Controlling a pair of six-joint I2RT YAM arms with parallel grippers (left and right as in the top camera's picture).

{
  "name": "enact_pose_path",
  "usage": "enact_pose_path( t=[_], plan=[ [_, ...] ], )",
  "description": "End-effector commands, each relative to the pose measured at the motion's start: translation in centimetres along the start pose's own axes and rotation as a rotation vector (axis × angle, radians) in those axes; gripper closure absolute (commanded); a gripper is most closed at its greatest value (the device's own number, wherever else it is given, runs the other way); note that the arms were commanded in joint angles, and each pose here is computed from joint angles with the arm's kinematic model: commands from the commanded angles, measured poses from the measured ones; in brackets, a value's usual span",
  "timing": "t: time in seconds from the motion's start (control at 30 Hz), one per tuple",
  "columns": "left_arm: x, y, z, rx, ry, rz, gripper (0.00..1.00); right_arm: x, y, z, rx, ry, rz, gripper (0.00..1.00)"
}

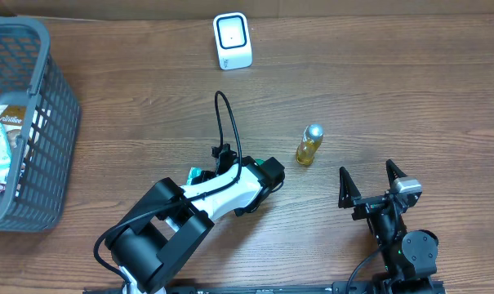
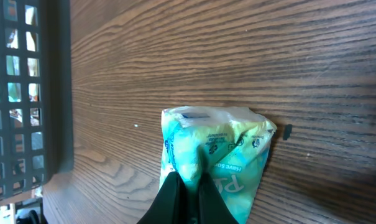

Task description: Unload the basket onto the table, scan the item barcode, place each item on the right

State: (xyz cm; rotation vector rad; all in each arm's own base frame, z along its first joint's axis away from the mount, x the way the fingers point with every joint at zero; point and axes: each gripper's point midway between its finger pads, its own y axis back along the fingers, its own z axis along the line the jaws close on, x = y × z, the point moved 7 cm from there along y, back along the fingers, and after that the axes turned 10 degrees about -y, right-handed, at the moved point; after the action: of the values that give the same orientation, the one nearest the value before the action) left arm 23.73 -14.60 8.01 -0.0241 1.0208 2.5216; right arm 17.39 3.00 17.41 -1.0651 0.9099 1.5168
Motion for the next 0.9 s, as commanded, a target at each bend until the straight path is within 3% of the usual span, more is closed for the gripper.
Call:
enact_pose_path(
  t=[0.0, 0.87],
  plan=[
    [0.31, -0.06, -0.49, 0.011, 0.008, 0.01, 0.96, 0.26, -0.01, 0.0, -0.007, 0.0, 0.001, 0.0],
    [-0.58, 0.8, -0.3, 0.034, 0.023, 0.012, 0.93, 0.26, -0.01, 0.0, -0.007, 0.0, 0.001, 0.0]
  ],
)
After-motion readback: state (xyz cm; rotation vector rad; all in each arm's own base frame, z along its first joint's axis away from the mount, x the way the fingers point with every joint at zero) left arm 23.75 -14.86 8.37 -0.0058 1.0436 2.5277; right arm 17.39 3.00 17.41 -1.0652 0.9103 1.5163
